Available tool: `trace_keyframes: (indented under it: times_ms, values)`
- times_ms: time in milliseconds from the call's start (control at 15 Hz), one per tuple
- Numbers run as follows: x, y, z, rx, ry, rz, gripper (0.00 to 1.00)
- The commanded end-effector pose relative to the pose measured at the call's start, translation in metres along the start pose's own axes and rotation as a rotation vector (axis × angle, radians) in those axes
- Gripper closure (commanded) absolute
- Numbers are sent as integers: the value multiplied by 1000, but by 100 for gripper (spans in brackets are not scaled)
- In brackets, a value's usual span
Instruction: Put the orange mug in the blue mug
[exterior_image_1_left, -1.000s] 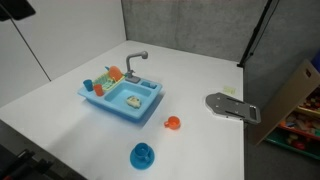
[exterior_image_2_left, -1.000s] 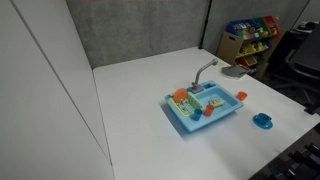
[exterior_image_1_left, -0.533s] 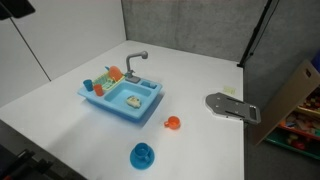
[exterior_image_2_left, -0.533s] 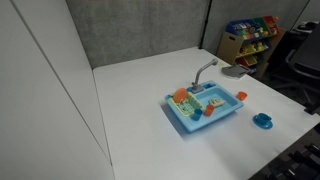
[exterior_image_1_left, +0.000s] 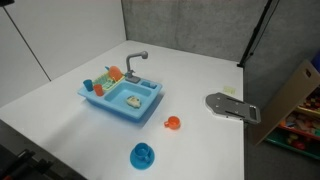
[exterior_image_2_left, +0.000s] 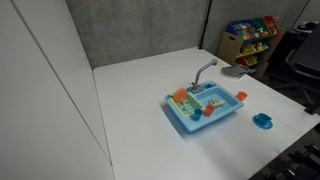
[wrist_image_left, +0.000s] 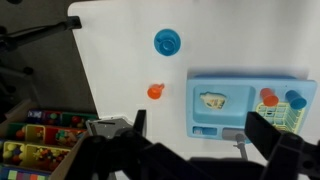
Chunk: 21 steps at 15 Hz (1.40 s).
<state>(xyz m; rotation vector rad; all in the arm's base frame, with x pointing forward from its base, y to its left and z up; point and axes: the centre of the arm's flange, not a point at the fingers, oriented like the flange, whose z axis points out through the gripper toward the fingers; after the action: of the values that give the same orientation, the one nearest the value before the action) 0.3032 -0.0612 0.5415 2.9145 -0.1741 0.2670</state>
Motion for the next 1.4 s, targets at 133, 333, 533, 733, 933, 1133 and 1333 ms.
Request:
trace_keyframes:
  times_ms: [133, 333, 533, 733, 933, 1133, 1333]
  values:
    - [45, -25, -13, -8, -67, -17, 0]
    - [65, -38, -8, 13, -104, -44, 0]
    - [85, -47, 5, 54, -145, -70, 0]
    - [104, -54, 25, 84, -187, -64, 0]
    - [119, -52, 50, 98, -232, -30, 0]
    - [130, -47, 81, 106, -288, 17, 0]
    - [140, -38, 114, 98, -331, 93, 0]
